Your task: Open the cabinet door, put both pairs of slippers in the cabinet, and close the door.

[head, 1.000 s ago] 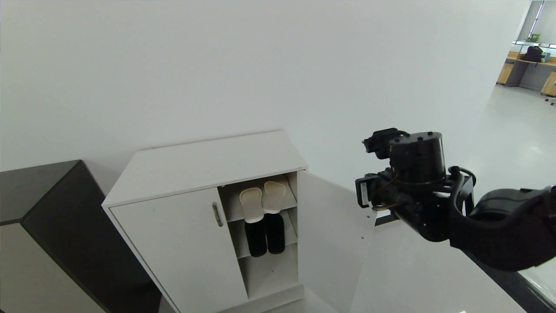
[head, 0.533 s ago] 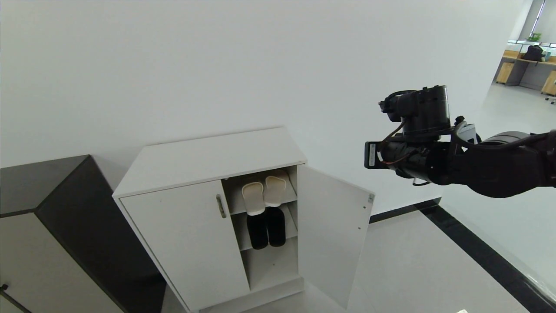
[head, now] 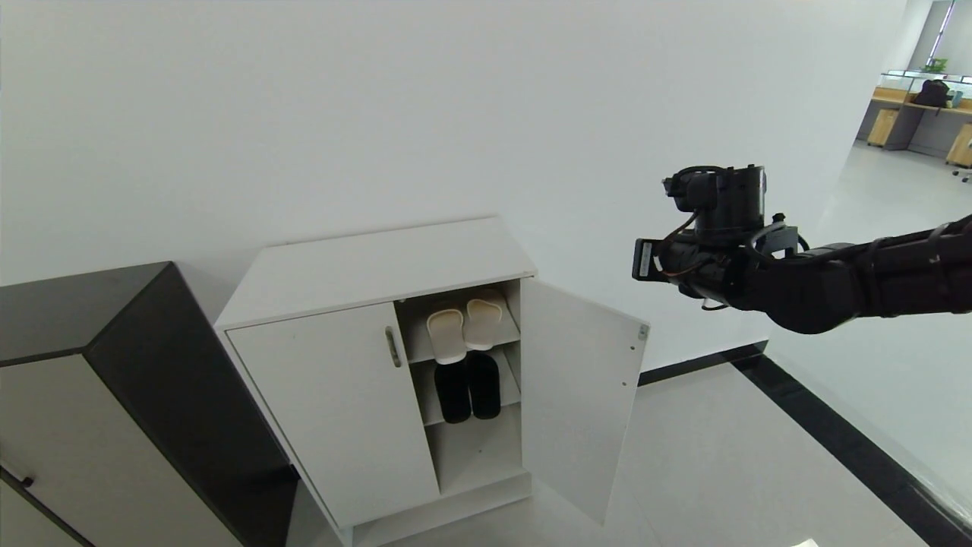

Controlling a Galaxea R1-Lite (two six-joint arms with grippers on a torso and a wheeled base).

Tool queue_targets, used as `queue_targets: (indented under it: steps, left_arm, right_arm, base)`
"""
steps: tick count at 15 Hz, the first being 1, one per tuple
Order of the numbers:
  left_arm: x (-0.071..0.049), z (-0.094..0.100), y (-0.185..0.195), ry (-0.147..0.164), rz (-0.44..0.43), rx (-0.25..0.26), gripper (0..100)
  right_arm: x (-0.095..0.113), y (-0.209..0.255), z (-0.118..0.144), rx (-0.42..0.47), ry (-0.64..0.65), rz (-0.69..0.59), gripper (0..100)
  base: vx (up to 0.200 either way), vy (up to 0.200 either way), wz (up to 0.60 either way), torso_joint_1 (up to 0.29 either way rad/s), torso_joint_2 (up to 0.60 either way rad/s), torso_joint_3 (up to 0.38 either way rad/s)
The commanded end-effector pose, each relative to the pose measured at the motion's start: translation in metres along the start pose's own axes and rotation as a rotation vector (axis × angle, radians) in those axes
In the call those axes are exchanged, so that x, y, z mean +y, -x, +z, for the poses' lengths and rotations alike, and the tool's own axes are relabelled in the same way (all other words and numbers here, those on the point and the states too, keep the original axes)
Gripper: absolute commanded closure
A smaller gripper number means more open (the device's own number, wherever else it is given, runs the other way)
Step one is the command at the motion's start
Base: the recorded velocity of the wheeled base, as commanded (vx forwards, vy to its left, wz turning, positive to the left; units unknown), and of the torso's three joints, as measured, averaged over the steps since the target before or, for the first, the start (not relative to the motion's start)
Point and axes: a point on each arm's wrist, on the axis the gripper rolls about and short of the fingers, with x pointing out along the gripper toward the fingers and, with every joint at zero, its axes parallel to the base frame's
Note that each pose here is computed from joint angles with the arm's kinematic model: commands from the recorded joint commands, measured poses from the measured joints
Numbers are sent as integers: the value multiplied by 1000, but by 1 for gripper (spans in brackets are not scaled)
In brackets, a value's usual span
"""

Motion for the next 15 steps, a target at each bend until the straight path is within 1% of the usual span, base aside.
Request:
queue_targets:
  steps: [1,5,9,13,15]
  left_arm:
    - [0,0,0,0,0,2,100]
    - [0,0,0,0,1,1,100]
    - [0,0,0,0,1,2,100]
    - [0,0,0,0,1,1,100]
    - [0,0,0,0,1,1,100]
  right_arm:
    - [-8,-28,-18,28,3,-30,100]
    - [-20,-72,-44,37,-4,-69,100]
    - [-28,-97,-59,51,-5,-94,100]
    - [-29,-114,-69,53,-4,-100,100]
    - [-28,-117,-70,49,-5,-99,100]
  base:
    - [0,0,0,0,0,0]
    - [0,0,0,0,0,0]
    - [0,0,0,0,0,0]
    - [0,0,0,0,0,0]
    - [0,0,0,0,0,0]
